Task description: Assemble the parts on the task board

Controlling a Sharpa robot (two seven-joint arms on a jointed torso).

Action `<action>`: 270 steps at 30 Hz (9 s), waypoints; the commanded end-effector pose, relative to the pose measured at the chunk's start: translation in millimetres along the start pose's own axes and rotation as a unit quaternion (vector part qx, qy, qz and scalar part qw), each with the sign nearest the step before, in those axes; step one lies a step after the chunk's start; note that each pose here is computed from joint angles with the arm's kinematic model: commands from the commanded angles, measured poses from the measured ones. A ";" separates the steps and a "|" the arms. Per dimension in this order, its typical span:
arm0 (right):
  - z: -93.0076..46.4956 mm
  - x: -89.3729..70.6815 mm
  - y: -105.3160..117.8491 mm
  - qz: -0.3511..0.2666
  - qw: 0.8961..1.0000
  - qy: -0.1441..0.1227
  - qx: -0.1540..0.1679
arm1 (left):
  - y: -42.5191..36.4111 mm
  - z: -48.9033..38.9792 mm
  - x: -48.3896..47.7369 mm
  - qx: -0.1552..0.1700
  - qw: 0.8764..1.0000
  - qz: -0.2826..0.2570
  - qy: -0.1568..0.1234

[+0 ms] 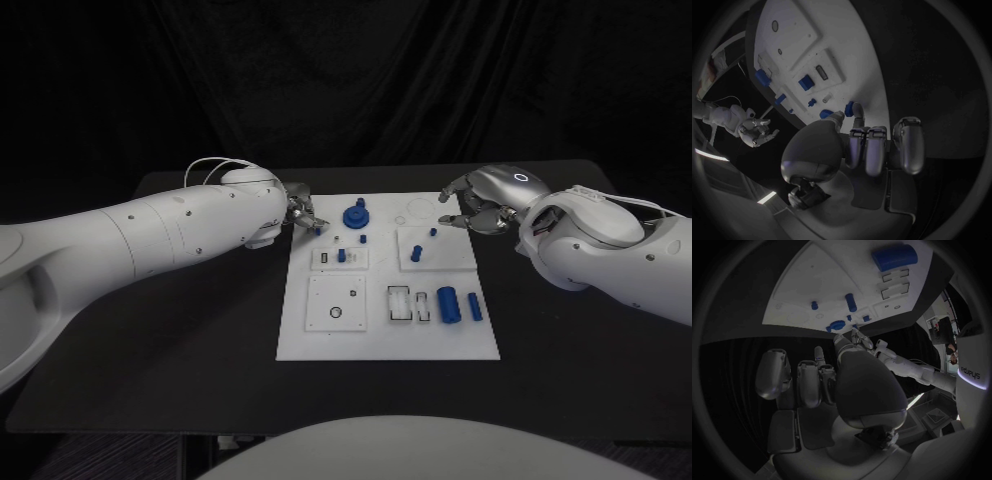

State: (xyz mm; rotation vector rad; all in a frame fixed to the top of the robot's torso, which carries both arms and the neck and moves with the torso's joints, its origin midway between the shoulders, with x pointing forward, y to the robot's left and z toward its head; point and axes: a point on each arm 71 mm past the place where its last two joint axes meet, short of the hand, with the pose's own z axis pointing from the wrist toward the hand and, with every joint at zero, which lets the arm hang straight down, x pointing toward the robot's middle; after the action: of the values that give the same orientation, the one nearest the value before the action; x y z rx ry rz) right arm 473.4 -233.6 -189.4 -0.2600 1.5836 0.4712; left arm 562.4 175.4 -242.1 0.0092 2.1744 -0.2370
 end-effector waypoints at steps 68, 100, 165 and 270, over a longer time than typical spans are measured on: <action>-4.8 0.6 -8.2 -0.003 1.000 0.007 0.017 | 2.2 -46.3 21.6 0.054 0.994 -0.098 0.010; -4.7 1.0 -6.5 -0.003 1.000 0.009 0.015 | -15.8 -39.3 32.7 0.072 0.993 -0.090 0.030; -5.0 1.9 -8.1 -0.004 1.000 0.013 0.016 | -5.7 -31.3 53.8 0.057 0.993 -0.093 0.052; -20.7 -22.3 -44.9 0.165 0.984 -0.063 0.011 | -0.3 -28.9 42.5 0.058 0.993 -0.099 0.029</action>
State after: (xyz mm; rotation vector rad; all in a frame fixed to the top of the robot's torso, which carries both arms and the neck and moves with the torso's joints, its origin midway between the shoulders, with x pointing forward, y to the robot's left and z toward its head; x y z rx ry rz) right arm 476.3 -285.3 -173.0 0.0585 1.5110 0.7349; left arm 513.8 178.3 -263.9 -0.1381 2.2155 -0.4702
